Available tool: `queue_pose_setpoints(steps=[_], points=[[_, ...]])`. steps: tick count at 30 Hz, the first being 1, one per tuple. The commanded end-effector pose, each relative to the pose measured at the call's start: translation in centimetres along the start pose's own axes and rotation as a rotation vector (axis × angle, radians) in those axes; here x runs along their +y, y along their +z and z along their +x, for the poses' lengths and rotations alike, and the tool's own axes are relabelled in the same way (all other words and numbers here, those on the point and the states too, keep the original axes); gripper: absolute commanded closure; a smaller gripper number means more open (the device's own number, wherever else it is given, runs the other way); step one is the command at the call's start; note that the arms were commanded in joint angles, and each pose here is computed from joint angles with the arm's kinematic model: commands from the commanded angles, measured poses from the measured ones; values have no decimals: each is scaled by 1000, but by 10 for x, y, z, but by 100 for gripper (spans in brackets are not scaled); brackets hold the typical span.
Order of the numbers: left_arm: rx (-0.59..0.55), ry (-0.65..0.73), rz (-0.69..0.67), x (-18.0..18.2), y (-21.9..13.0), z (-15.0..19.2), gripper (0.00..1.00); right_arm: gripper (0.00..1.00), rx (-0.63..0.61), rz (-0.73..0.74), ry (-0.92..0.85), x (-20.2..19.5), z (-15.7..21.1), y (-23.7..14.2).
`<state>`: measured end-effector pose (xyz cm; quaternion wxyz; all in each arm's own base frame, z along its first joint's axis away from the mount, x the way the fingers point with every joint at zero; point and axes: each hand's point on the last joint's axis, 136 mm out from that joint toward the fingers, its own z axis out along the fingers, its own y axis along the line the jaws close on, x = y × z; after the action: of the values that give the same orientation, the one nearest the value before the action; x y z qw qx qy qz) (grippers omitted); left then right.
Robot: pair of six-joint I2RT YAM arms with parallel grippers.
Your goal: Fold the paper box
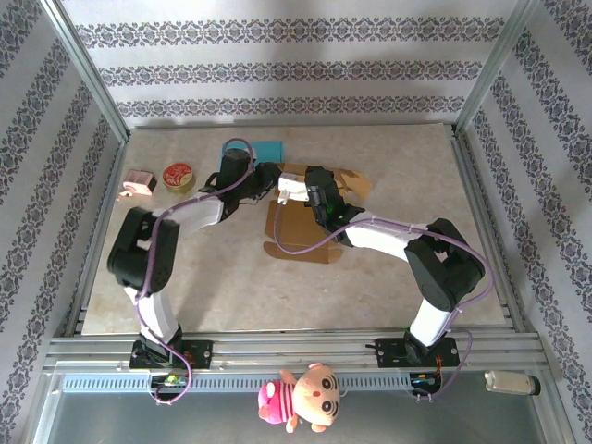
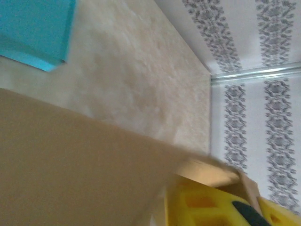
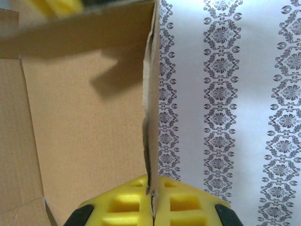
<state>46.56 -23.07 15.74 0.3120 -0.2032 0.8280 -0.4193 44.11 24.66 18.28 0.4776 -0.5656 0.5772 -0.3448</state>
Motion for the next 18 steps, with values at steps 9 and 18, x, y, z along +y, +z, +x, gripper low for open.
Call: queue_pose_setpoints(steps=[9, 18], points=[[96, 466, -353, 68, -11, 41, 66, 98, 14, -40, 75, -2, 16, 3], [17, 633, -298, 73, 41, 27, 48, 98, 12, -129, 93, 9, 15, 4]])
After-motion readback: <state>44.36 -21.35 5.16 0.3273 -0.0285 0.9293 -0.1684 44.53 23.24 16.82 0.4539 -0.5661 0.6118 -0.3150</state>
